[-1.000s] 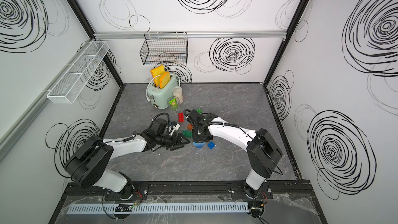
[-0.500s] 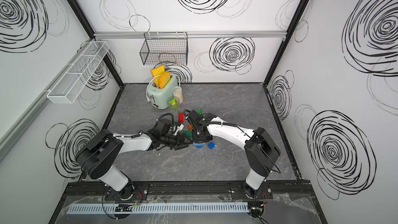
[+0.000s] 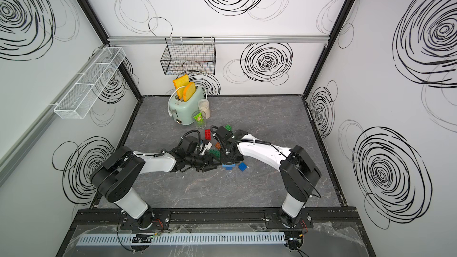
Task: Assemble the letter f with lego
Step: Assemble the lego brick with the lego brick.
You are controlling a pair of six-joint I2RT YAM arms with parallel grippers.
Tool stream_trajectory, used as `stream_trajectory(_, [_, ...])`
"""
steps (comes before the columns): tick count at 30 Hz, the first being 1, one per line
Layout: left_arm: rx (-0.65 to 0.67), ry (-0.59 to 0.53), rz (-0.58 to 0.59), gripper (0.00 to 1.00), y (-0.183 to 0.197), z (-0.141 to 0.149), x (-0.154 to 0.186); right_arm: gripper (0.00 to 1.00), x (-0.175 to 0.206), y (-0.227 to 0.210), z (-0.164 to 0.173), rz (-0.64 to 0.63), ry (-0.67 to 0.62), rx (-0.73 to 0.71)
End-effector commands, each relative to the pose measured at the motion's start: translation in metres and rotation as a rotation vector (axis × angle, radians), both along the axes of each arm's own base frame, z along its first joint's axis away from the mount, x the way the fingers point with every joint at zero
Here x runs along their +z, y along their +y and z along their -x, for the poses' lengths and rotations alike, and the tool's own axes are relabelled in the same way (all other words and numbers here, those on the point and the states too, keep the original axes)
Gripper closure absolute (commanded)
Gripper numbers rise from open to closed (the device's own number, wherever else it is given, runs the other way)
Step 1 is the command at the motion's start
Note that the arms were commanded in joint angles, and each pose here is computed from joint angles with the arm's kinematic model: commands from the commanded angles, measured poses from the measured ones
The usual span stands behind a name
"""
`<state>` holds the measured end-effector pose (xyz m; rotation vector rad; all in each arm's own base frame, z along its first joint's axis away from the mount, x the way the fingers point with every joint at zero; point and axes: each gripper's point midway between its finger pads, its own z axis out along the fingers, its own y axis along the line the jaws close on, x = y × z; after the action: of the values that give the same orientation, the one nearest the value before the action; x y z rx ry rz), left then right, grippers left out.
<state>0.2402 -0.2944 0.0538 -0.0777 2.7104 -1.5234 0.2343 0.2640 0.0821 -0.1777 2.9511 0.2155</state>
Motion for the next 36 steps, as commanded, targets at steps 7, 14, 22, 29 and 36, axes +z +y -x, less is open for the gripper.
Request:
stream_trajectory(7, [-0.004, -0.023, 0.03, 0.46, -0.008, -0.005, 0.006, 0.68, -0.018, -0.007, 0.006, 0.055, 0.049, -0.033])
stream_trajectory(14, [-0.012, -0.021, 0.026, 0.47, -0.009, -0.003, 0.004, 0.68, -0.025, -0.005, 0.01, 0.046, 0.071, -0.037])
stream_trajectory(22, [-0.01, -0.022, 0.021, 0.48, -0.009, -0.003, 0.004, 0.69, -0.029, -0.013, 0.01, 0.094, 0.063, -0.039])
stream_trajectory(29, [-0.011, -0.024, 0.02, 0.48, -0.008, -0.003, 0.004, 0.7, -0.034, -0.018, 0.011, 0.151, 0.046, -0.023])
stream_trajectory(36, [-0.013, -0.031, 0.014, 0.47, -0.007, -0.005, 0.007, 0.7, -0.044, -0.013, 0.02, 0.158, 0.062, -0.001])
